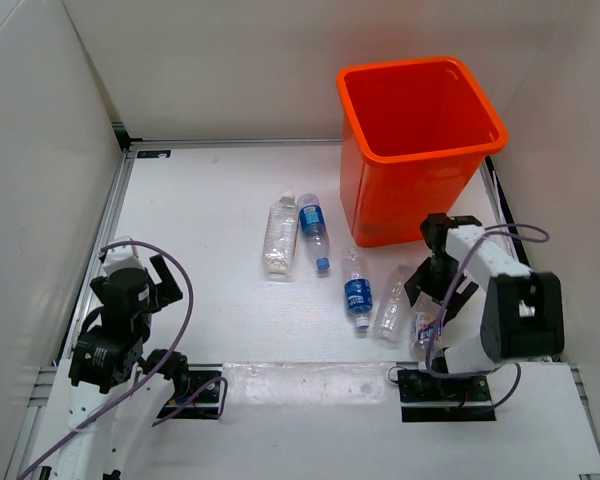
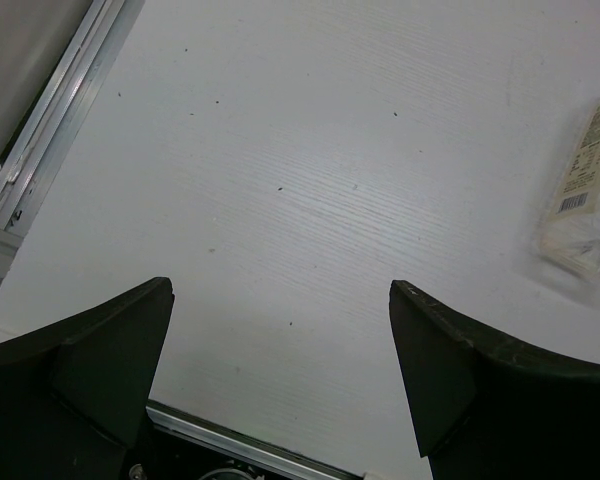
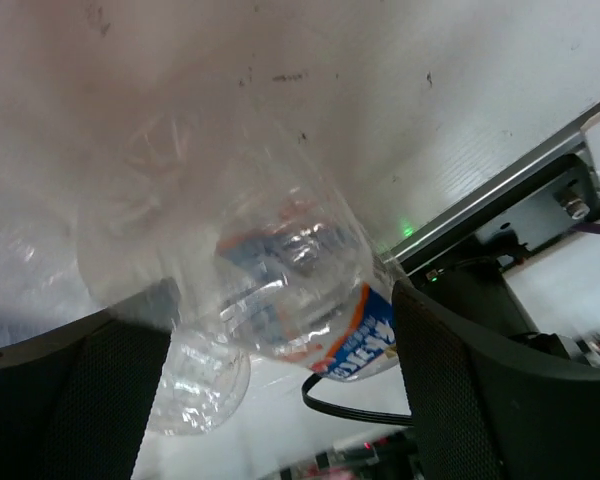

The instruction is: Put the plastic bottles in the bin

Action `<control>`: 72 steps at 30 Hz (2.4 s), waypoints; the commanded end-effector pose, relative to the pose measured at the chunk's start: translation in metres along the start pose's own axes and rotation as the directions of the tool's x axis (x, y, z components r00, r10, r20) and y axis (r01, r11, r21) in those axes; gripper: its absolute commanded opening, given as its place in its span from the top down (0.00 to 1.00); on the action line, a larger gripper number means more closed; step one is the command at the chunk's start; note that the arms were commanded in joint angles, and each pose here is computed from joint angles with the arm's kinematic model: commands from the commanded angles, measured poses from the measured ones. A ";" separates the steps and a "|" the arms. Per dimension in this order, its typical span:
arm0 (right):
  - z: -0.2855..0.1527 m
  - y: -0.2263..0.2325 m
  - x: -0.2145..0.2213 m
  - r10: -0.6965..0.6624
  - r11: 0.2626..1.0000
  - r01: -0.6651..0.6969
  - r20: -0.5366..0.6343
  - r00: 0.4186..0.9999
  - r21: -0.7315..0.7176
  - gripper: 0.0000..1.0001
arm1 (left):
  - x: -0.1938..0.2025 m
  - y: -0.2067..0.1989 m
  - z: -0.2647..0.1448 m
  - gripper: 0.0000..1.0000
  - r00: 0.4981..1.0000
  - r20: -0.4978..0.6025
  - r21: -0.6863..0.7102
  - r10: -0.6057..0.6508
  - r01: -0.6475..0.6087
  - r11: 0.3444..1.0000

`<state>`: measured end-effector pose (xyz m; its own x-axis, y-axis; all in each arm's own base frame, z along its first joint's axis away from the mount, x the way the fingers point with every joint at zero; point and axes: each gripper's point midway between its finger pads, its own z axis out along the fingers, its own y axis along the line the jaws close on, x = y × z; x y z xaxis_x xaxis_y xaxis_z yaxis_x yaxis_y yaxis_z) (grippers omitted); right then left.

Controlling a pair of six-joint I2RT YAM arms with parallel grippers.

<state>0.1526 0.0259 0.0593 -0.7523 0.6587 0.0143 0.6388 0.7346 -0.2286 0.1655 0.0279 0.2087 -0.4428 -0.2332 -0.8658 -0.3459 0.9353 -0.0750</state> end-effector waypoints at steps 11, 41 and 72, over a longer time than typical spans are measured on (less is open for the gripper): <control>0.008 0.004 -0.014 -0.098 0.989 0.102 -0.043 0.994 0.106 0.32 | -0.002 0.004 0.001 0.01 0.999 0.030 -0.020 -0.023 0.023 1.000; -0.110 -0.001 0.038 -0.185 0.904 0.242 0.188 0.965 -0.353 1.00 | -0.001 0.001 -0.001 0.01 0.999 0.036 0.009 -0.023 0.022 1.000; -0.560 0.044 -0.114 0.538 0.031 0.578 0.501 0.678 -0.815 1.00 | 0.001 -0.003 -0.001 0.01 0.999 0.045 0.043 -0.019 0.017 0.999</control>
<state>0.3553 0.0680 0.5528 -0.2730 0.7128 -0.6461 -0.1716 0.6247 0.7618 0.1638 0.0258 0.2101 -0.3962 -0.2396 -0.8864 -0.3235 0.9399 -0.1095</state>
